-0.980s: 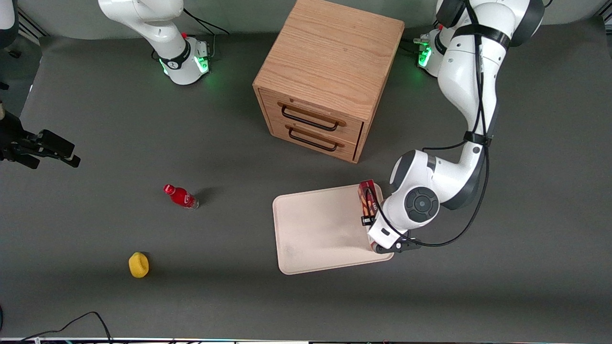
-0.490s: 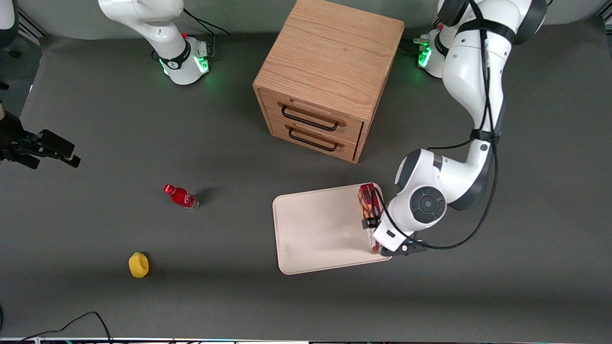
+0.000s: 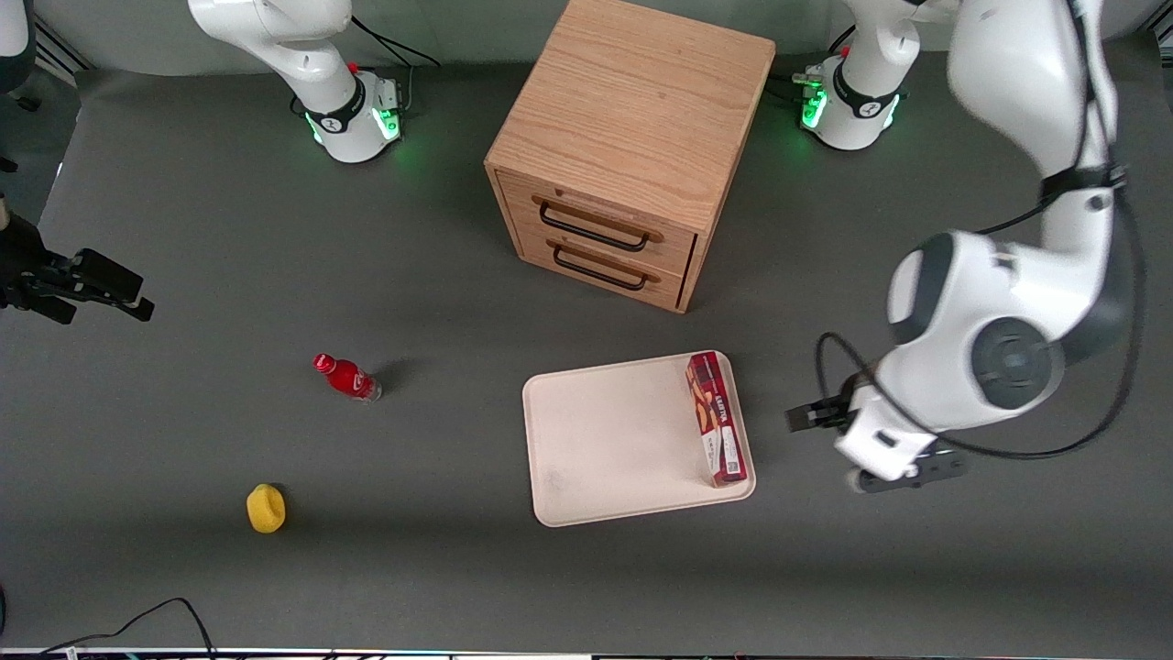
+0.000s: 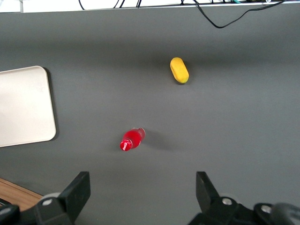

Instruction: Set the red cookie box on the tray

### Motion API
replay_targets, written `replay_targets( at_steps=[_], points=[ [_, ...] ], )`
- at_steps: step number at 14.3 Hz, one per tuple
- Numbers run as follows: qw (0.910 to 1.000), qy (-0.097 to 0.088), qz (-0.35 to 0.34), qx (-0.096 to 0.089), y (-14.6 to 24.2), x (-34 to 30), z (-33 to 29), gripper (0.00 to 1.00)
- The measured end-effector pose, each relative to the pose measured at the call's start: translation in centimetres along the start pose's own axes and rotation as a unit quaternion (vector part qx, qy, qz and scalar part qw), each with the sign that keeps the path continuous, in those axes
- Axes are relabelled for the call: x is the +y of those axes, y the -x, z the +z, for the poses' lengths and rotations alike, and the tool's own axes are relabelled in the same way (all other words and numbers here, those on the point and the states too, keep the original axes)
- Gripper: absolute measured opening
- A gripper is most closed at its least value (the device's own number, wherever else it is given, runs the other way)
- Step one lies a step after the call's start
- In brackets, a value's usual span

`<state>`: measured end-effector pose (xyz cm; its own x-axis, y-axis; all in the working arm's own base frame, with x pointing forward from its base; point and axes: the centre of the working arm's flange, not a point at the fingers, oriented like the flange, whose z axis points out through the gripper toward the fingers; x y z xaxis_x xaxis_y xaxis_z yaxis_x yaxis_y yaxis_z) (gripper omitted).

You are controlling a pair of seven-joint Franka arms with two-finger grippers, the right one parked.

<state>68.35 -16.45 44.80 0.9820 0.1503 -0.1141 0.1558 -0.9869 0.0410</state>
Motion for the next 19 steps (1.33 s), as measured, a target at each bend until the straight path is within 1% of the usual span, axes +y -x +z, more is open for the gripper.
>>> replay_targets(
  at_steps=[1, 2, 5, 7, 9, 10, 12, 13, 19],
  points=[
    [1.0000, -0.004, 0.002, -0.006, 0.3, -2.1, -1.8, 1.00],
    [0.9999, -0.009, 0.002, -0.007, 0.5, -4.3, -3.4, 1.00],
    [0.9995, -0.024, 0.020, -0.002, 1.1, -10.2, -7.6, 1.00],
    [0.9990, -0.023, 0.038, 0.003, 1.4, -14.1, -9.6, 1.00],
    [0.9991, -0.020, 0.034, 0.012, 1.8, -17.1, -11.1, 1.00],
    [0.9992, -0.021, 0.031, 0.017, 2.0, -17.7, -11.8, 1.00],
    [0.9985, -0.034, 0.031, 0.027, 2.6, -18.0, -13.0, 1.00],
    [0.9983, -0.038, 0.033, 0.030, 2.7, -17.9, -13.3, 1.00],
    [0.9982, -0.041, 0.036, 0.027, 2.8, -17.7, -13.0, 1.00]
  ],
)
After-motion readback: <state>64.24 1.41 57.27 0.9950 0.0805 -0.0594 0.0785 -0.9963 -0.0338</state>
